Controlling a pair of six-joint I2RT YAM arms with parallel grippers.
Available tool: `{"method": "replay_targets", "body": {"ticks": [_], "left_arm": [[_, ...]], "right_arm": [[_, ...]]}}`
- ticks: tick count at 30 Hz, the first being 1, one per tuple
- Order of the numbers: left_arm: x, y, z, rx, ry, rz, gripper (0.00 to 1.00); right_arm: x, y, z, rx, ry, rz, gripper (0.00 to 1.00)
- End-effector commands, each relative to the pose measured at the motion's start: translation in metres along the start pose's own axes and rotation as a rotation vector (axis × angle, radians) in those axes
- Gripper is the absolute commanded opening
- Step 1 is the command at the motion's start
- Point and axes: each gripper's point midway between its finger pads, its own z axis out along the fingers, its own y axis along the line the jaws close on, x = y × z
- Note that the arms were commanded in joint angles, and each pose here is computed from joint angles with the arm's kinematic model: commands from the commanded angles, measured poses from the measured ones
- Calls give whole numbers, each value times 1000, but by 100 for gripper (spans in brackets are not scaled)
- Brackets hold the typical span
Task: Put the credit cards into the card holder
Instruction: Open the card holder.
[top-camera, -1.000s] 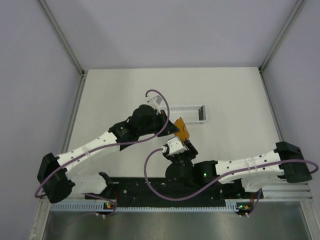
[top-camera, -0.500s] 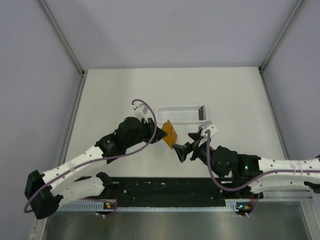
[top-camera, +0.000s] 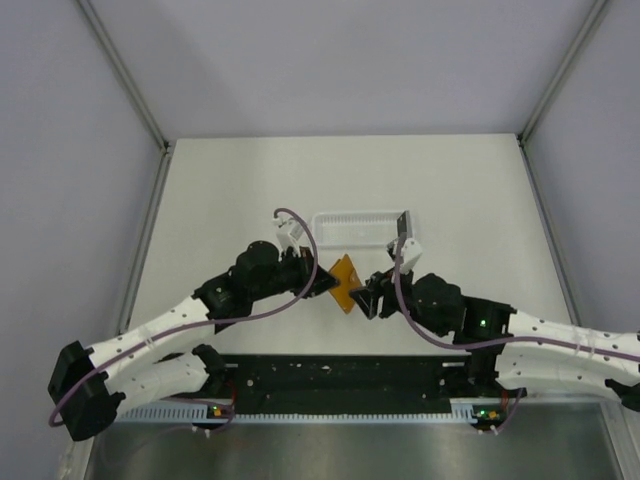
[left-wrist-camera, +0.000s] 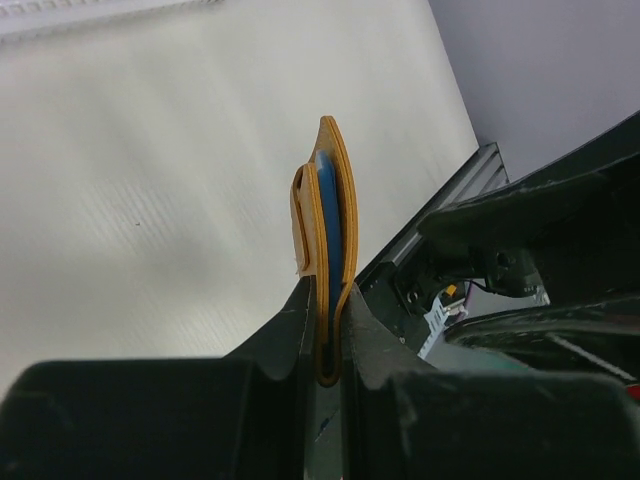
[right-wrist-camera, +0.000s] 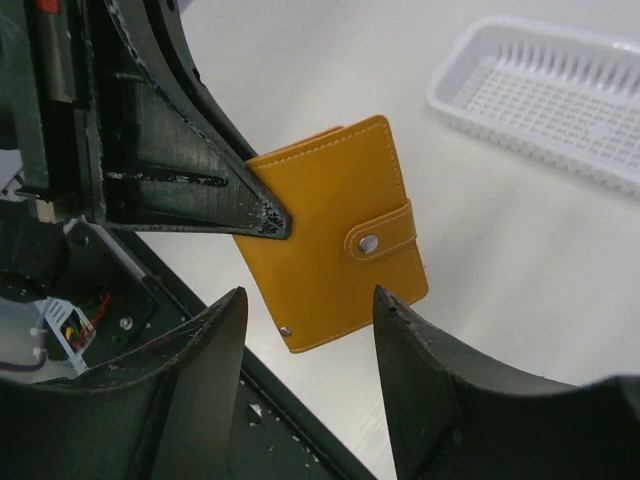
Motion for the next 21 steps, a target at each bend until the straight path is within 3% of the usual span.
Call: {"method": "replay_targets", "body": {"ticks": [1, 21], "left_arm": [[-8, -18, 6, 70, 6, -6, 0], [-3, -24, 9, 99, 50, -4, 0]], "right_arm": [[8, 16, 11, -38, 65, 49, 52], [32, -51, 25, 350, 59, 55, 53]]}}
